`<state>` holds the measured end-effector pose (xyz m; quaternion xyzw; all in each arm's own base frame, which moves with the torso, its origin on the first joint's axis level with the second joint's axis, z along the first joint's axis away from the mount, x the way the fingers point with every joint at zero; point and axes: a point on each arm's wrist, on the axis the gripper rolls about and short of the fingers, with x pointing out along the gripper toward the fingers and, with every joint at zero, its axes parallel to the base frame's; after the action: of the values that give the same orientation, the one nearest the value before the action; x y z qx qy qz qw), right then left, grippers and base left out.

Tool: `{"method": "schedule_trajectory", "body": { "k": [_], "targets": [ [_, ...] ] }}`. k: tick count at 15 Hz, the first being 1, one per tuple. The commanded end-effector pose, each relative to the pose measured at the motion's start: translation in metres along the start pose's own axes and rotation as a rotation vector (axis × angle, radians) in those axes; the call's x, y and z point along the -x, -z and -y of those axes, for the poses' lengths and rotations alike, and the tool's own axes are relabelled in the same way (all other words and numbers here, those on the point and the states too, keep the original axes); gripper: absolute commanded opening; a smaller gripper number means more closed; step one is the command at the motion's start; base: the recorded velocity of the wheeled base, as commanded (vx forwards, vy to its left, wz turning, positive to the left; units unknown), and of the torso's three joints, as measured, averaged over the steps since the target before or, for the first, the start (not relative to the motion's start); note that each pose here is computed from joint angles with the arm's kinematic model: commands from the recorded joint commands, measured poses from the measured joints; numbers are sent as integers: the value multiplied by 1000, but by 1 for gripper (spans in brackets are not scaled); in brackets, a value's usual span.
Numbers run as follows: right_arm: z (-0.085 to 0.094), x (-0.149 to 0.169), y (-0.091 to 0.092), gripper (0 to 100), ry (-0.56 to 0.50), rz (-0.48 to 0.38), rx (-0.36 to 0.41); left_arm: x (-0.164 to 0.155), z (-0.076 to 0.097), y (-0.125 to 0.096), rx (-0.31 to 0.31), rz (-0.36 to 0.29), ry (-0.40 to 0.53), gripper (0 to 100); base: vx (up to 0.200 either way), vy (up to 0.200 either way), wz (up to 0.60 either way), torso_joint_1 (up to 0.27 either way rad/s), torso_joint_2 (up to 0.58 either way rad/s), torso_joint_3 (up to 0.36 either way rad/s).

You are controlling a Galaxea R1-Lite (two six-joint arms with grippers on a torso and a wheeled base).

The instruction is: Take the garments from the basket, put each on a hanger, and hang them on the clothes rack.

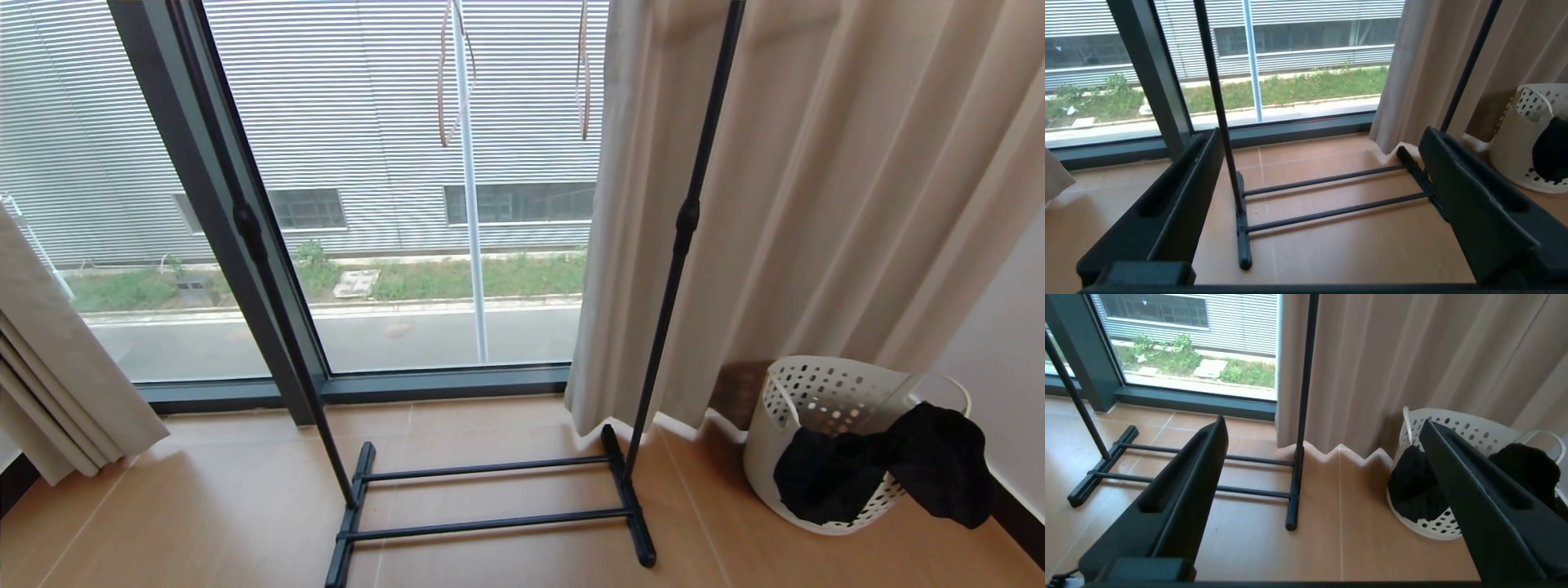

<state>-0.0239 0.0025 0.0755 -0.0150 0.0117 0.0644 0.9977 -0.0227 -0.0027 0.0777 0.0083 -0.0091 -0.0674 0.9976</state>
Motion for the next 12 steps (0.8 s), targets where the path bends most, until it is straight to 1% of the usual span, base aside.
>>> {"method": "schedule_trajectory", "body": {
  "k": [1, 3, 9, 12],
  "targets": [
    [0, 0, 0, 100, 0, 1, 1, 0, 0, 0, 0, 1, 1, 100, 0, 0, 0, -2, 115, 95],
    [0, 0, 0, 100, 0, 1, 1, 0, 0, 0, 0, 1, 1, 100, 0, 0, 0, -4, 33, 30],
    [0, 0, 0, 100, 0, 1, 1, 0, 0, 0, -1, 0, 1, 100, 0, 0, -600, 1, 10, 9],
    [0, 0, 0, 100, 0, 1, 1, 0, 0, 0, -1, 0, 1, 100, 0, -200, 0, -7, 167, 159]
  ]
}}
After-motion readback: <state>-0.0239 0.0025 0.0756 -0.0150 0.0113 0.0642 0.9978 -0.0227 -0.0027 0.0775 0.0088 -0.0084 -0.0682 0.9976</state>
